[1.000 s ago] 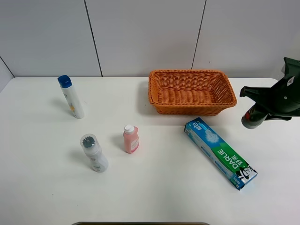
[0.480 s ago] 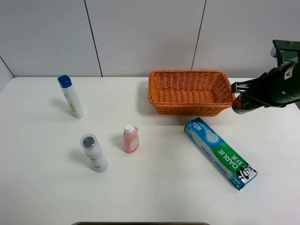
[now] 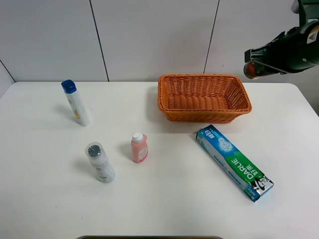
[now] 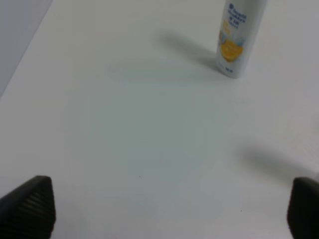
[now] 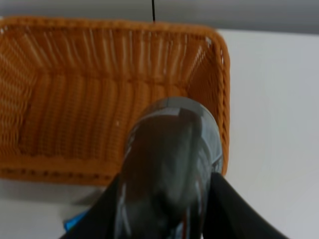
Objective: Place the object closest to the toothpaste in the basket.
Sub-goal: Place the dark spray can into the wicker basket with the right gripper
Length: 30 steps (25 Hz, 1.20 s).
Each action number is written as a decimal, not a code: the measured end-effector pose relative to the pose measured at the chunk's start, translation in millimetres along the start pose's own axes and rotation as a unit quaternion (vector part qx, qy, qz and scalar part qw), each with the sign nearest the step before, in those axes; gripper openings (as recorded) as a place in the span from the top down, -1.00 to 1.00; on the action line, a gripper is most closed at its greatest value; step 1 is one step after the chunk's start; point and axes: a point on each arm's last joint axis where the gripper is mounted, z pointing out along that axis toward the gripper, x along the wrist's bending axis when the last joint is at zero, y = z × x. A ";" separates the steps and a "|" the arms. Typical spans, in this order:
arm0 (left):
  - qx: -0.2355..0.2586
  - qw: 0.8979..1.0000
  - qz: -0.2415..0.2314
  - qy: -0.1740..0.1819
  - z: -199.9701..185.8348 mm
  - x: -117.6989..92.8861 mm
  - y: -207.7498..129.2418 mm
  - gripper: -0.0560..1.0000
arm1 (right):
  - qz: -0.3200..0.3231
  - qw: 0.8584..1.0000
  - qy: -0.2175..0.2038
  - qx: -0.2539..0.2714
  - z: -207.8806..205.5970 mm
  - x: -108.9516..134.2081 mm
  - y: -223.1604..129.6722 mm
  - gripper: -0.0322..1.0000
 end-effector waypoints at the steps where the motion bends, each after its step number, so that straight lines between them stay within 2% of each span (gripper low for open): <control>1: 0.000 1.000 0.000 0.000 0.0 0.0 0.0 -0.88 | -0.006 1.000 0.000 0.001 5.3 0.9 4.5 0.25; 15: 0.000 1.000 0.000 0.000 0.0 0.0 0.0 -0.88 | -0.070 0.995 0.037 0.054 95.8 23.8 36.5 0.25; 23: 0.000 1.000 0.000 0.000 0.0 0.0 0.0 -0.88 | -0.075 0.990 0.061 0.099 143.6 32.4 20.7 0.25; 30: 0.000 1.000 0.000 0.000 0.0 0.0 0.0 -0.88 | -0.072 0.988 0.065 0.117 179.4 35.6 1.7 0.25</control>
